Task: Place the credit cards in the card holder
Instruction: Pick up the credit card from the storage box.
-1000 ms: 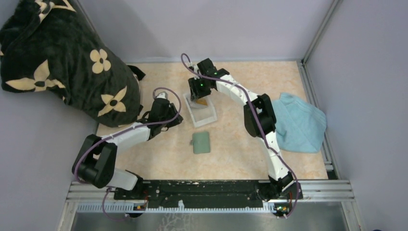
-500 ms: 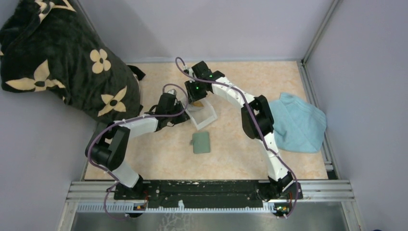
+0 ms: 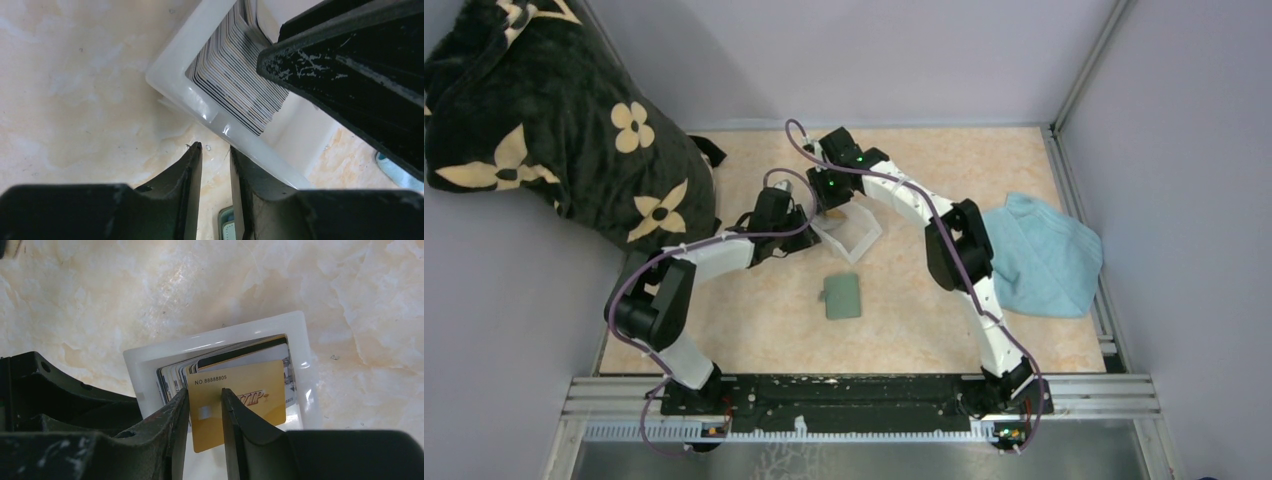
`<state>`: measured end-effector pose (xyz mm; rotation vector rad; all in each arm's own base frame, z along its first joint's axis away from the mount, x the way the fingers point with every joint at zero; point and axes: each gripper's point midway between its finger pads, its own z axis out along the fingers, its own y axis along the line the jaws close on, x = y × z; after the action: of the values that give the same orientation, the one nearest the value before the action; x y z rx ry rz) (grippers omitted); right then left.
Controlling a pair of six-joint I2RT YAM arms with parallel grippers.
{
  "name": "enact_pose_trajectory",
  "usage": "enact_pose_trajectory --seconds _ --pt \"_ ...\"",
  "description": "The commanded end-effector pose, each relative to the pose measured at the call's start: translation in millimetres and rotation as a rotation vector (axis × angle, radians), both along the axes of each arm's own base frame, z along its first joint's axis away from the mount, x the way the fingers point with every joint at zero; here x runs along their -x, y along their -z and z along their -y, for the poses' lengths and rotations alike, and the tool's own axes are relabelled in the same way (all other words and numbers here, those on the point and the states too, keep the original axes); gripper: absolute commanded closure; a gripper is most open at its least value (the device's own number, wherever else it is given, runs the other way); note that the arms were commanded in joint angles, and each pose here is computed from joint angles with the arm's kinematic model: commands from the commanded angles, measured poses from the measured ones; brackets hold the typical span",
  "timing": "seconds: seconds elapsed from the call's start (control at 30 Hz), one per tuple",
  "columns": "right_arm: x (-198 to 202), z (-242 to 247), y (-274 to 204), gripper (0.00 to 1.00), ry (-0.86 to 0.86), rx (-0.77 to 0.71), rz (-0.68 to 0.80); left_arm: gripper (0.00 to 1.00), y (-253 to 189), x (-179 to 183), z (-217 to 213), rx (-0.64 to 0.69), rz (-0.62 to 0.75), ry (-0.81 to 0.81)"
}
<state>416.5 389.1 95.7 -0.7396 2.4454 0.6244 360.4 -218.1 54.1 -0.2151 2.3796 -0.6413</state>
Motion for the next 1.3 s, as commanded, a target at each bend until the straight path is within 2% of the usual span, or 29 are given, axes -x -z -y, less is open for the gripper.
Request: enact_pose_trajectory --seconds 0.0,0.47,0.67,0.9,1.1,1.27 --pt "13 -10 -53 0.71 -0.013 -0.068 0.060 0.66 -24 -27 3 0.025 0.076 -0.031" --pt "4 2 -48 0.81 0.005 -0.023 0.091 0.63 -23 -57 -20 -0.015 0.078 -0.079" --pt "-3 17 -39 0.94 0.035 0.054 0.129 0.62 -22 -74 -13 -0.004 0.079 -0.062" --pt "-15 40 -48 1.00 0.099 0.149 0.215 0.61 -39 -104 1 0.006 0.103 -0.023" --pt "-29 58 -69 1.00 0.193 0.184 0.315 0.58 -64 -95 -3 0.023 0.141 -0.030" --pt "-33 68 -100 1.00 0.253 0.161 0.392 0.50 -97 -79 -9 0.052 0.206 -0.039"
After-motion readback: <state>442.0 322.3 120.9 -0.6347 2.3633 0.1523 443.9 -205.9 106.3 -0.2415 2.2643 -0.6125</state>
